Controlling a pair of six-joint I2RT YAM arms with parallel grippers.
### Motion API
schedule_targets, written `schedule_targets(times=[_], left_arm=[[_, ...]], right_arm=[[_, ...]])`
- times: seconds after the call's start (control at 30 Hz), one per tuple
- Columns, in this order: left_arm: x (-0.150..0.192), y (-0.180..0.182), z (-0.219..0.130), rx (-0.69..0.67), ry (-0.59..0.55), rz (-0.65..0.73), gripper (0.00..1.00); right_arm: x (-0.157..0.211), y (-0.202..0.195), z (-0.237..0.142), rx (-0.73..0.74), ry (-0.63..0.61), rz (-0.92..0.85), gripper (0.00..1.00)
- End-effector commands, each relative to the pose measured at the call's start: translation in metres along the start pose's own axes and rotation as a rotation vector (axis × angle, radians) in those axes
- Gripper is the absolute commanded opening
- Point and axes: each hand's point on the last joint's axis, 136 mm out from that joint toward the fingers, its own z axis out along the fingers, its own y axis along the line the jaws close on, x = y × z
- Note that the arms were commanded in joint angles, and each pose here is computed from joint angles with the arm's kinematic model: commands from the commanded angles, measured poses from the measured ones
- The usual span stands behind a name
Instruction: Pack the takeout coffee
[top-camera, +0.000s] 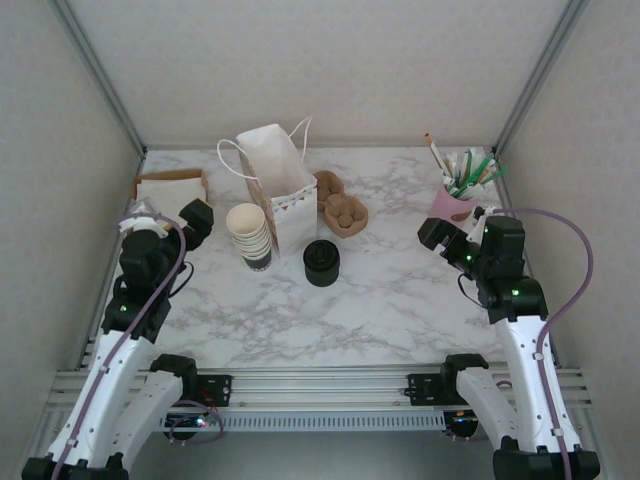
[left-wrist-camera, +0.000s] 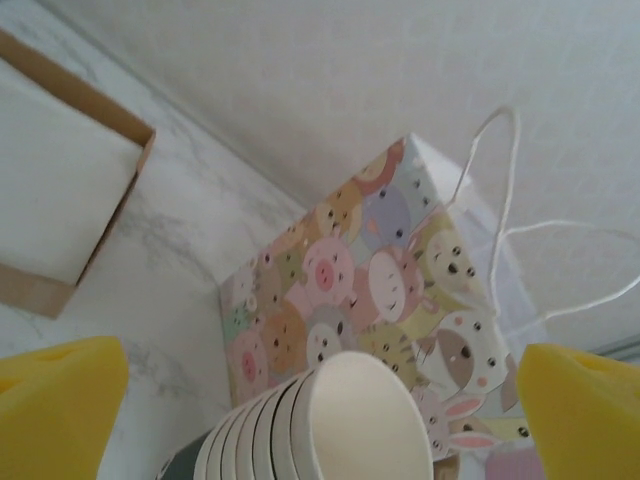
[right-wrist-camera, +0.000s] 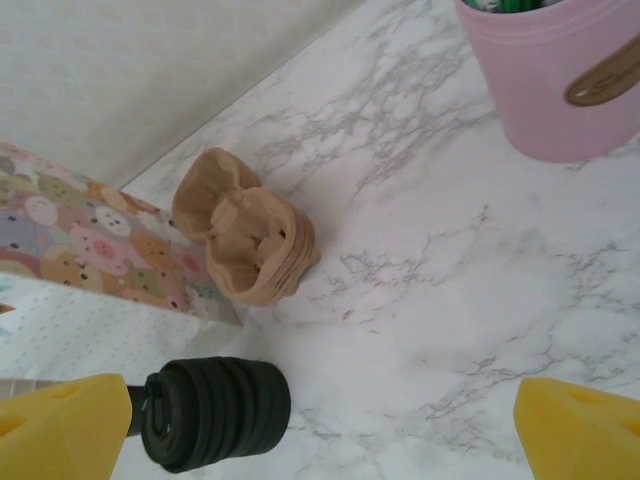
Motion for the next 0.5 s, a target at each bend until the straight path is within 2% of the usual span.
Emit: schedule_targets(times=[0.0, 0.23, 0.3, 0.4, 0.47], left_arm=[[0.013, -0.003, -0.001, -0.013, 0.115, 0.048, 1.0], [0.033, -0.008, 0.009, 0.014, 0.236, 0.122, 1.0], [0.037, -0.004, 0.013, -0.005, 0.263, 0.139, 0.99], [0.037, 0.004, 0.018, -0.072, 0.282, 0.166, 0.94], [0.036, 0.006, 0.02, -0.093, 0.291, 0.183, 0.85]], right_arm=[[0.008, 0.008, 0.001, -0.062, 0.025, 0.008, 0.99], [0.026, 0.026, 0.017, -0.209, 0.115, -0.019, 0.99], [0.031, 0.03, 0.019, -0.241, 0.14, -0.026, 0.95], [0.041, 0.034, 0.022, -0.256, 0.181, -0.052, 0.91], [0.047, 0.038, 0.022, -0.263, 0.201, -0.078, 0.89]])
